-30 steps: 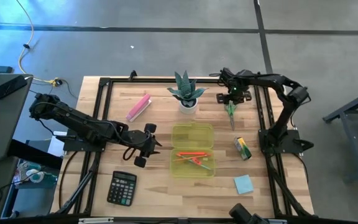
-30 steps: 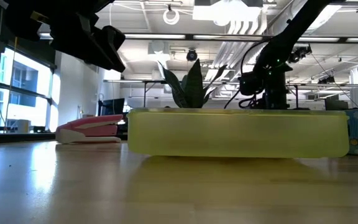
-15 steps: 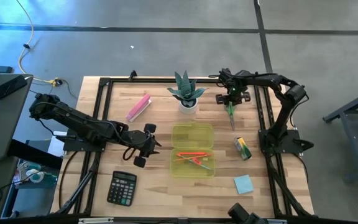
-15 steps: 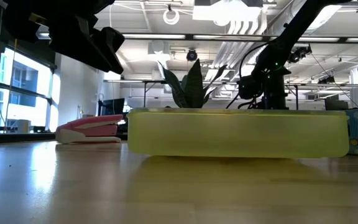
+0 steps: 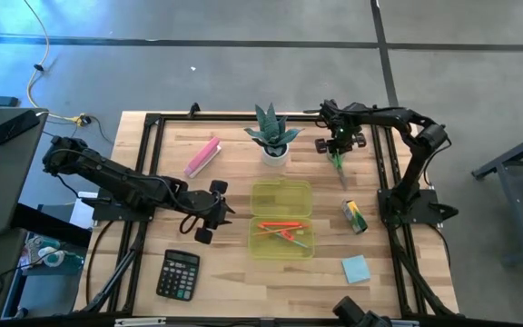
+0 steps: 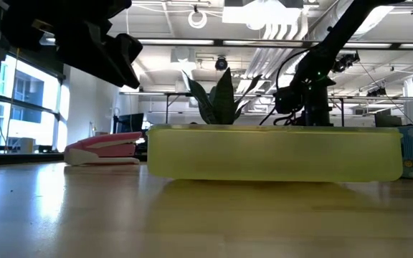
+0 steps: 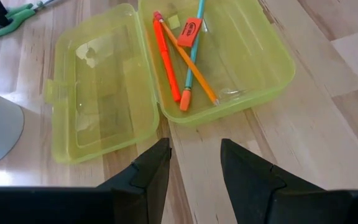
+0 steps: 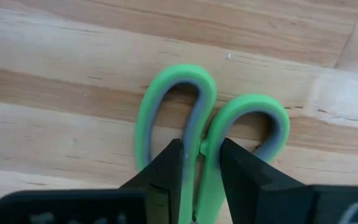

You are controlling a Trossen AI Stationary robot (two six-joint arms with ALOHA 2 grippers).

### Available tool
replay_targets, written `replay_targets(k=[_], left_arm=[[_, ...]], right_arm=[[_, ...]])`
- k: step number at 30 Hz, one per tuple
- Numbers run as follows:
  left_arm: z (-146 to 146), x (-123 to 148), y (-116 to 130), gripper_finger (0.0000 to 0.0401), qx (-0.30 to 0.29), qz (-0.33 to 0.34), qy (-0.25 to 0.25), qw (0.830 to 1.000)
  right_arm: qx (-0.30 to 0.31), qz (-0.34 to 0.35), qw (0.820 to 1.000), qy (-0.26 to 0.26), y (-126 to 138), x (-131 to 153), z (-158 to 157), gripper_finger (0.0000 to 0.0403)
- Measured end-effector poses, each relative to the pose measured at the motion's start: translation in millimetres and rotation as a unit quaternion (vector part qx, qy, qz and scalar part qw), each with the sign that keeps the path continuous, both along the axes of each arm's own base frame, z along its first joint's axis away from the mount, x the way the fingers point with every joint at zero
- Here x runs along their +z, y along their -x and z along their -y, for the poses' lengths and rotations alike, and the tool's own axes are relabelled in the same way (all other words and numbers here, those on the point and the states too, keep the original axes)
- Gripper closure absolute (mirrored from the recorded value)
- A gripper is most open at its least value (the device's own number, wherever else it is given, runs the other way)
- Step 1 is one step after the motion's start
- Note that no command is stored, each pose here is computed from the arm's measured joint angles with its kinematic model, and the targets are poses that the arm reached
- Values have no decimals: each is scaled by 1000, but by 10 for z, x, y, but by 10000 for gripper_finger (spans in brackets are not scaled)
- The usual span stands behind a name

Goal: Pack school essentials
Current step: Put the green scissors into the supply box

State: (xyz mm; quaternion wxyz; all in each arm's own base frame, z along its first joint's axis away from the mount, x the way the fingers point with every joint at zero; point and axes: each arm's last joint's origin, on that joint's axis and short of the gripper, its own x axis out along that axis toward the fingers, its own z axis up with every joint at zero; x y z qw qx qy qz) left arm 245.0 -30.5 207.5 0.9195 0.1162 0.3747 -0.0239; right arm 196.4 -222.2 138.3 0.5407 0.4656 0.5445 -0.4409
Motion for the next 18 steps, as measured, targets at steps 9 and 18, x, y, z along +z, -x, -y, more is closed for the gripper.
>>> replay_targets(k=[9,18], left_arm=[[-88,-2,-8,270,18,-1,1,1000],[-90,-3,-7,270,19,-2,2,1000]], right_arm=[[15,8,1000,23,25,122,-16,327],[35,38,997,48,70,377,-76,328]])
